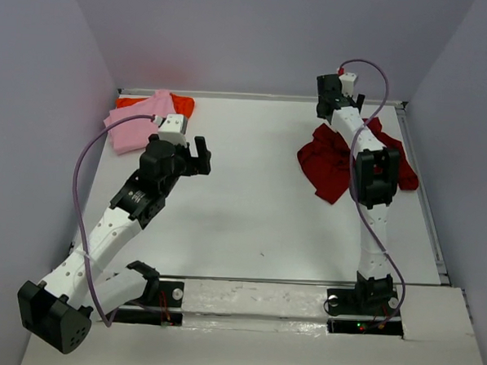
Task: Fold and stack the t-shirts
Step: Pick up the crumpled T-shirt from the corner of the board.
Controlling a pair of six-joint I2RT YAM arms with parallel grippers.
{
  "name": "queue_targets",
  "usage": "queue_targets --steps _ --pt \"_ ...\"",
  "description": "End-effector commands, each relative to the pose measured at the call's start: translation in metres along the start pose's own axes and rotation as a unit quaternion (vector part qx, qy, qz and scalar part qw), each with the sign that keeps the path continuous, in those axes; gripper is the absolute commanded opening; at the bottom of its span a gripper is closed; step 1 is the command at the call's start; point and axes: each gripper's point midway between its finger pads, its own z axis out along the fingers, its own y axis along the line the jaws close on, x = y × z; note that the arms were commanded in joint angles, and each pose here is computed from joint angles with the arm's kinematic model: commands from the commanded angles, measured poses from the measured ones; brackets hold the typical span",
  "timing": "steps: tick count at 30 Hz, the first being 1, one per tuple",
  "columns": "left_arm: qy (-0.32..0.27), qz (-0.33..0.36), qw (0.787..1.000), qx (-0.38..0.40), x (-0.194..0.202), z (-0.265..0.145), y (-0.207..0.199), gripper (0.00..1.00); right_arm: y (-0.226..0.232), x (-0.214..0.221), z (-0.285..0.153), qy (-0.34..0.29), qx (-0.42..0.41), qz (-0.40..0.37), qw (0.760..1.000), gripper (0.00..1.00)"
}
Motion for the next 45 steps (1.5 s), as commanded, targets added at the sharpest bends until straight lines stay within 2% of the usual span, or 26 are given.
queue_targets --steps 1,7,14,22,24,26,31,36,38,41,43,45 --pt "-0.007 -0.005 1.0 0.017 -0.001 0.005 -0.008 0.99 -0.015 -0.041 0.013 -0.039 0.019 0.014 0.999 0.99" --pt "-0.002 -0.004 1.0 0.017 0.002 0.007 -0.007 0.99 0.001 -0.032 0.028 -0.035 0.006 -0.012 0.999 0.96" --pt "0.002 -0.002 1.0 0.018 0.004 0.009 -0.008 0.99 0.007 -0.02 0.021 -0.014 -0.027 0.006 1.0 0.93" --pt "0.0 -0.005 1.0 0.023 0.003 0.007 -0.01 0.99 -0.004 -0.002 0.017 0.006 -0.027 0.016 1.0 0.85" --pt "-0.004 -0.006 1.0 0.024 0.001 0.006 -0.01 0.99 -0.005 0.005 0.018 0.012 -0.025 0.014 1.0 0.79" --pt "-0.006 -0.007 1.0 0.024 0.001 0.005 -0.01 0.99 -0.005 0.006 0.019 0.013 -0.023 0.01 1.0 0.77" --pt "-0.005 -0.007 1.0 0.029 0.001 0.005 -0.012 0.99 -0.009 -0.018 0.013 -0.01 -0.021 0.01 1.0 0.78" --pt "-0.003 -0.007 1.0 0.029 0.002 0.006 -0.012 0.99 -0.017 -0.039 0.002 -0.03 -0.02 0.016 0.999 0.64" --pt "-0.002 -0.007 1.0 0.03 0.002 0.007 -0.012 0.99 -0.019 -0.041 0.001 -0.033 -0.017 0.016 0.999 0.62" --pt "-0.002 -0.007 1.0 0.03 0.002 0.007 -0.012 0.99 -0.018 -0.032 0.005 -0.026 -0.015 0.008 1.0 0.57" --pt "-0.002 -0.007 0.999 0.032 0.002 0.007 -0.013 0.99 -0.017 -0.028 0.007 -0.022 -0.015 0.006 1.0 0.47" --pt "-0.002 -0.007 0.999 0.031 0.002 0.007 -0.012 0.99 -0.017 -0.022 0.008 -0.016 -0.015 0.004 1.0 0.42"
